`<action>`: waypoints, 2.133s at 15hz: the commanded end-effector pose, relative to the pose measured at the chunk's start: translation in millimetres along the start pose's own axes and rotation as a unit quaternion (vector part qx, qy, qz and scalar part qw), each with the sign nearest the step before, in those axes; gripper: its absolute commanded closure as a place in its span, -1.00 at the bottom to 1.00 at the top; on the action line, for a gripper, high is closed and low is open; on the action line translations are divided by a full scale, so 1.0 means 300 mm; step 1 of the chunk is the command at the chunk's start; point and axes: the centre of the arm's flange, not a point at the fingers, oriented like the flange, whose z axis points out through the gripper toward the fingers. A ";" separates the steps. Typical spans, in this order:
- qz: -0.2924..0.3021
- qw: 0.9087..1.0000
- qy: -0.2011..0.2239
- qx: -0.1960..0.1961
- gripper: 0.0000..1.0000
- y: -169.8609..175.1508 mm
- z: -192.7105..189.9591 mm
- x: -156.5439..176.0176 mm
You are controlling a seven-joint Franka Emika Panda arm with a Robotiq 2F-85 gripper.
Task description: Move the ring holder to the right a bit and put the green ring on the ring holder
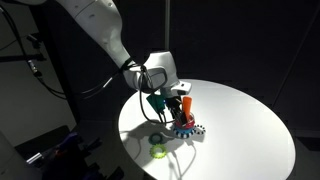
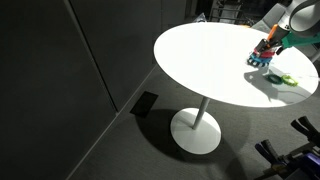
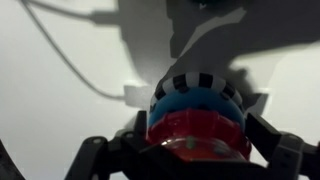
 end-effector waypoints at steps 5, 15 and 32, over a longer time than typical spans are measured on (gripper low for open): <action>-0.014 0.999 -0.044 0.006 -1.00 -0.044 -0.027 -0.039; -0.037 0.992 -0.118 0.030 -1.00 -0.065 -0.030 -0.107; -0.061 0.982 -0.162 0.069 -1.00 -0.085 0.016 -0.205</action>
